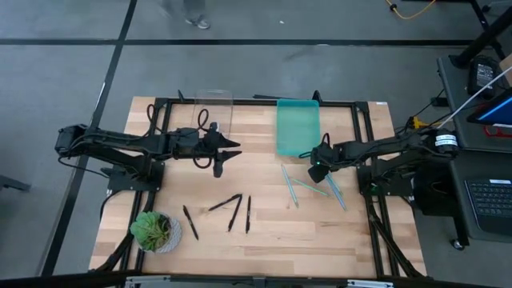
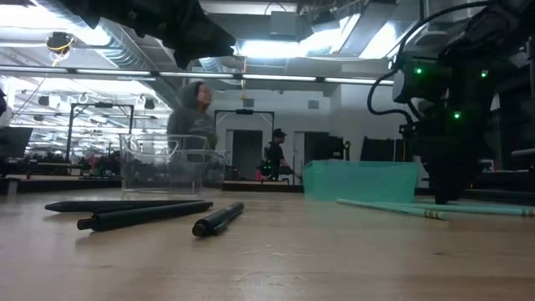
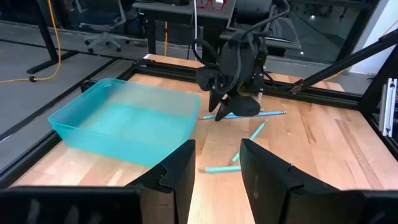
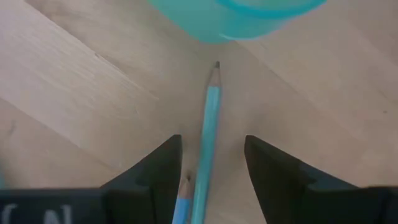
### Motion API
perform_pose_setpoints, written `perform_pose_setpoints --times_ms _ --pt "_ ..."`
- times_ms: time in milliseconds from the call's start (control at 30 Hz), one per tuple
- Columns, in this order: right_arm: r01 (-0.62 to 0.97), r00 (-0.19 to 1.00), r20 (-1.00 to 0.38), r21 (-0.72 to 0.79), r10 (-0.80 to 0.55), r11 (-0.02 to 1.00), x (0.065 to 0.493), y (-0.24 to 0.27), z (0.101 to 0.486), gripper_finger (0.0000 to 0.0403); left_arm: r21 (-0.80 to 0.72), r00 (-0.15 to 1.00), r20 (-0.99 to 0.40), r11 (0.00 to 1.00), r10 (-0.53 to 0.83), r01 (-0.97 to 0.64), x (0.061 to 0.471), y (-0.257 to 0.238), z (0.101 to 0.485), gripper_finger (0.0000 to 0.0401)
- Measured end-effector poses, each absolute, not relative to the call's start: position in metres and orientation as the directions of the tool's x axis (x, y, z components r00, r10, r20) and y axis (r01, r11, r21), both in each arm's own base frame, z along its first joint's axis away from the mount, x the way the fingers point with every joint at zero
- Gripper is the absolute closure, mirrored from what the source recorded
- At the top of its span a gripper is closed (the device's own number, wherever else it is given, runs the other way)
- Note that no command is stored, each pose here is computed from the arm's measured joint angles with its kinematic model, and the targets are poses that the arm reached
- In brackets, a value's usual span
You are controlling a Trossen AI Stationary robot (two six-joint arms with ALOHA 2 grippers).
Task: Sort pens & pencils
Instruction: Put the blue pencil into the blue bin
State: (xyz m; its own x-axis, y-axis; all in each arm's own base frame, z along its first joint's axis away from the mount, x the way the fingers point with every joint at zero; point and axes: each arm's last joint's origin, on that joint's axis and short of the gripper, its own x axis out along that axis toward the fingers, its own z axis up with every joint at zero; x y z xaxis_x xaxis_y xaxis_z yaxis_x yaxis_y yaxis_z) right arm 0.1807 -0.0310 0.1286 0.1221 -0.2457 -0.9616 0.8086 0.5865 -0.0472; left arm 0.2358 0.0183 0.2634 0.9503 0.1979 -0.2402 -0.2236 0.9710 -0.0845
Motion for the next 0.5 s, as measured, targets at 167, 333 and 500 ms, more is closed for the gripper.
perform_pose_setpoints --times_ms 167,333,500 --pt "0.828 0.125 -0.967 -0.021 -0.221 0.56 0.1807 -0.0304 0.1281 0.0232 -0.084 0.95 -0.24 0.971 0.198 -0.223 0.2358 0.0183 0.2634 0.028" --pt "0.832 0.12 -0.971 -0.014 -0.205 0.554 0.1777 -0.0296 0.1243 0.0285 -0.084 0.95 -0.24 0.971 0.198 -0.223 0.2358 0.0183 0.2634 0.028" --pt "0.831 0.119 -0.973 -0.012 -0.2 0.556 0.176 -0.0292 0.1223 0.0357 -0.084 0.95 -0.241 0.971 0.198 -0.224 0.2358 0.0183 0.2634 0.028"
